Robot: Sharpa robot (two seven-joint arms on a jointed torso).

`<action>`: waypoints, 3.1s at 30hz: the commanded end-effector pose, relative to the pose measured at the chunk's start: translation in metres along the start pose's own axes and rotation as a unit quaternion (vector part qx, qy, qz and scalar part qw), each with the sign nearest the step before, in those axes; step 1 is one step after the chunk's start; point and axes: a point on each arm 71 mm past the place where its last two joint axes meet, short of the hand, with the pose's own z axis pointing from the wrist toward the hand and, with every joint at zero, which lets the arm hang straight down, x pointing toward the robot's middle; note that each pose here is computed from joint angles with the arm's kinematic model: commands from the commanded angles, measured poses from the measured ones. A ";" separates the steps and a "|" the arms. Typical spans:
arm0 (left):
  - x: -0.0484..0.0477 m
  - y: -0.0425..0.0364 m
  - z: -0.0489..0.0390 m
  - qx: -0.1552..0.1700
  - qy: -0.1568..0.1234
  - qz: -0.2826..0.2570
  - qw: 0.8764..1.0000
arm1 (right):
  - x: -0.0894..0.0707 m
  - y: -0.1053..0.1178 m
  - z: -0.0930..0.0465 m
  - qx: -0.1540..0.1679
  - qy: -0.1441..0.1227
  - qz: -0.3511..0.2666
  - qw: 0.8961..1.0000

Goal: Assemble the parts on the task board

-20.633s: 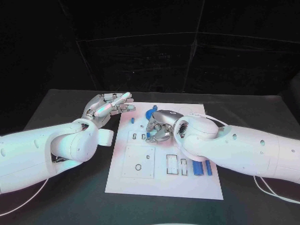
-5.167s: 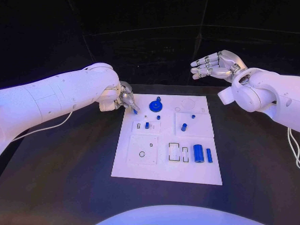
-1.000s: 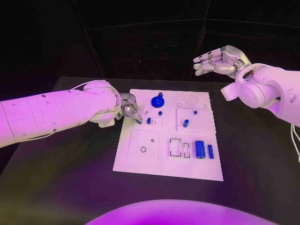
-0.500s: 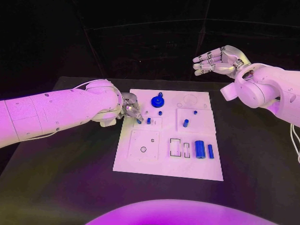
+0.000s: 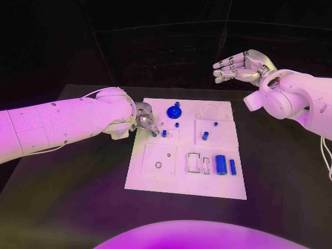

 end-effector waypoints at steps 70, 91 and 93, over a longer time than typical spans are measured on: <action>-0.0171 -0.0628 0.0109 0.257 -0.142 0.143 0.945 | 0.005 0.004 0.005 -0.009 0.005 -0.001 1.000; -0.0049 -0.0752 0.0306 0.236 -0.127 0.182 0.946 | 0.008 0.005 0.006 -0.011 0.008 -0.003 1.000; -0.0040 -0.0758 0.0316 0.234 -0.127 0.185 0.946 | 0.008 0.005 0.006 -0.011 0.008 -0.003 1.000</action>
